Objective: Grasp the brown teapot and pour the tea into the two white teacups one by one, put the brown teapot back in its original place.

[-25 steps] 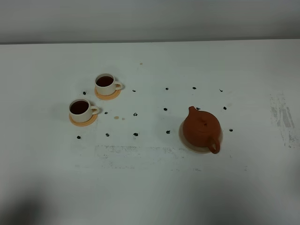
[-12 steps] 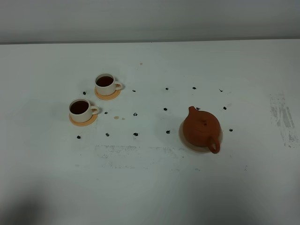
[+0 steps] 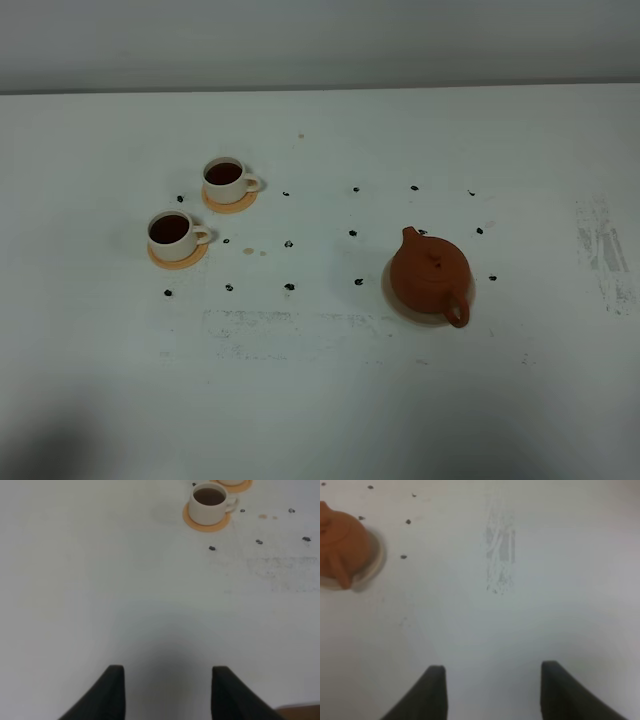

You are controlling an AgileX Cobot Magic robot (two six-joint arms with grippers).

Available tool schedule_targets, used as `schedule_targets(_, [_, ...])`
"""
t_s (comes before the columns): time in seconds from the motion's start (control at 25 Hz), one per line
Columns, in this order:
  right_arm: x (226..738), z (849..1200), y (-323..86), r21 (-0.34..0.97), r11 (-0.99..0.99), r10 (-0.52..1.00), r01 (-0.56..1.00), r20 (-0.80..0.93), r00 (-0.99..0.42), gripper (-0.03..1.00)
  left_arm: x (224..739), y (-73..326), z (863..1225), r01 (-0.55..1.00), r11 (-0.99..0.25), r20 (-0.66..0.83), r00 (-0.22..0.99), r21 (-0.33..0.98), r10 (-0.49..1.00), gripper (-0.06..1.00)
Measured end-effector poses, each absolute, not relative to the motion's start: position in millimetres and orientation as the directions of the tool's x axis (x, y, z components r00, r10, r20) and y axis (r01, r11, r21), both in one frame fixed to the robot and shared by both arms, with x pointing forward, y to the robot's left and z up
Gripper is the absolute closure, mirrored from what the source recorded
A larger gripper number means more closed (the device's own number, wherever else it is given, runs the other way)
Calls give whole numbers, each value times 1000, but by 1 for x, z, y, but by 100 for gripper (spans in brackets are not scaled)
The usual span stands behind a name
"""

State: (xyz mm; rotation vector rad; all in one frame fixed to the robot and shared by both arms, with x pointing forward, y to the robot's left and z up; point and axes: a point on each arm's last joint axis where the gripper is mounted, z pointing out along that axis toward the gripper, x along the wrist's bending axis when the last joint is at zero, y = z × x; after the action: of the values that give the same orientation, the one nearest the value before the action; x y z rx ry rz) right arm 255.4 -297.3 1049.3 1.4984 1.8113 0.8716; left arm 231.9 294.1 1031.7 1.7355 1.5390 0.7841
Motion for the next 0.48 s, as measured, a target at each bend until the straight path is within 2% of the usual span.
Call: schedule_targets(0.48, [233,1050,-300,885,118,987,450,-53,-154,52,232,294,1032,584,-70,0,120,809,993,52])
